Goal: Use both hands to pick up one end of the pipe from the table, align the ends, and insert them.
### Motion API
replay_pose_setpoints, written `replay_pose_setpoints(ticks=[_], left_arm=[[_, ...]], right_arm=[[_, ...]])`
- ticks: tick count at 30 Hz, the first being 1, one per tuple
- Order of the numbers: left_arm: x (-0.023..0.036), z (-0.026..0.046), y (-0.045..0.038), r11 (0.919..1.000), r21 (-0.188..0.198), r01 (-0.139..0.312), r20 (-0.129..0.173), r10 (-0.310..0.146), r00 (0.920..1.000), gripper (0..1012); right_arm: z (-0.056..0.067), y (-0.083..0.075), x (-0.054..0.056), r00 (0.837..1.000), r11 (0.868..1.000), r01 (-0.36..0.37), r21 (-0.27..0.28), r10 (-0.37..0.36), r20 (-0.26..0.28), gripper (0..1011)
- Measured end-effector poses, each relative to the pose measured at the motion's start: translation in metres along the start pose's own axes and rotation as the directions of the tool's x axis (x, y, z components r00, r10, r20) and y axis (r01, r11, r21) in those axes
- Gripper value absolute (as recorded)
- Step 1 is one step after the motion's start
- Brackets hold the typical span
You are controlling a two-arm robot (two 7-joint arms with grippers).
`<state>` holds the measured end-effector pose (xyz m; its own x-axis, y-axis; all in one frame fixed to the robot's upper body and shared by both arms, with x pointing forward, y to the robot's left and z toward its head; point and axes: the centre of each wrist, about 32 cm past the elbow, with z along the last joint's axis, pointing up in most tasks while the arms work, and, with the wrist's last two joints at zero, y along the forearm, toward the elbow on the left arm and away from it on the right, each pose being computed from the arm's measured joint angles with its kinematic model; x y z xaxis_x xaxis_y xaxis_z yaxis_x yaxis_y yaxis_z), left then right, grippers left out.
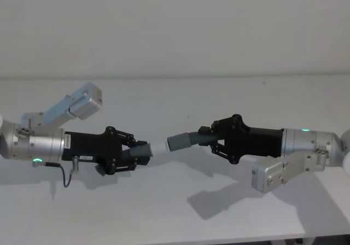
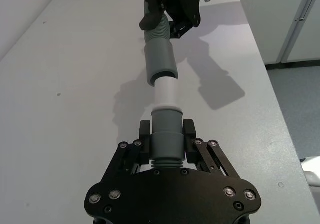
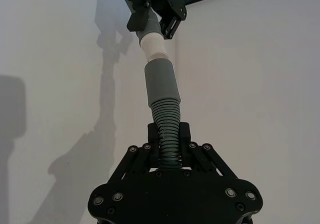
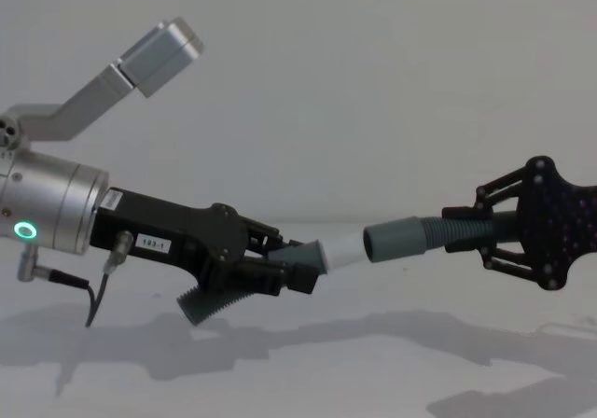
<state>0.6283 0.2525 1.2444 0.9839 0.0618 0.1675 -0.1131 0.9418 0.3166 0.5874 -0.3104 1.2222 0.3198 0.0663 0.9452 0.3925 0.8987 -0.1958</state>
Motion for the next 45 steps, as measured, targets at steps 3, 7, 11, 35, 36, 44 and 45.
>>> replay_pose_setpoints(ticks=[3, 7, 11, 35, 36, 44, 45], left_arm=[[0.0005, -0.0004, -0.0007, 1.0000, 0.000, 0.000, -0.001, 0.000, 1.0000, 355], [0.0013, -0.0015, -0.0018, 1.0000, 0.000, 0.001, -0.002, -0.001, 1.0000, 355], [0.0021, -0.0019, -0.0028, 1.0000, 0.001, 0.001, -0.002, -0.001, 1.0000, 354], [0.0039, -0.0033, -0.0042, 1.0000, -0.002, -0.001, 0.003, 0.001, 1.0000, 354], [0.0040, -0.0033, -0.0042, 1.0000, -0.003, -0.001, 0.004, 0.001, 1.0000, 355], [0.0054, -0.0029, -0.0049, 1.0000, -0.006, -0.002, 0.008, 0.002, 1.0000, 354], [0.0058, -0.0027, -0.0051, 1.0000, -0.007, -0.002, 0.010, 0.002, 1.0000, 355]], right_arm=[[0.0000, 0.0000, 0.0000, 1.000, 1.000, 0.000, 0.000, 0.000, 0.000, 204], [0.0000, 0.0000, 0.0000, 1.000, 1.000, 0.000, 0.000, 0.000, 0.000, 203], [0.0000, 0.0000, 0.0000, 1.000, 1.000, 0.000, 0.000, 0.000, 0.000, 204], [0.0000, 0.0000, 0.0000, 1.000, 1.000, 0.000, 0.000, 0.000, 0.000, 204], [0.0000, 0.0000, 0.0000, 1.000, 1.000, 0.000, 0.000, 0.000, 0.000, 204], [0.0000, 0.0000, 0.0000, 1.000, 1.000, 0.000, 0.000, 0.000, 0.000, 204], [0.0000, 0.0000, 0.0000, 1.000, 1.000, 0.000, 0.000, 0.000, 0.000, 204]])
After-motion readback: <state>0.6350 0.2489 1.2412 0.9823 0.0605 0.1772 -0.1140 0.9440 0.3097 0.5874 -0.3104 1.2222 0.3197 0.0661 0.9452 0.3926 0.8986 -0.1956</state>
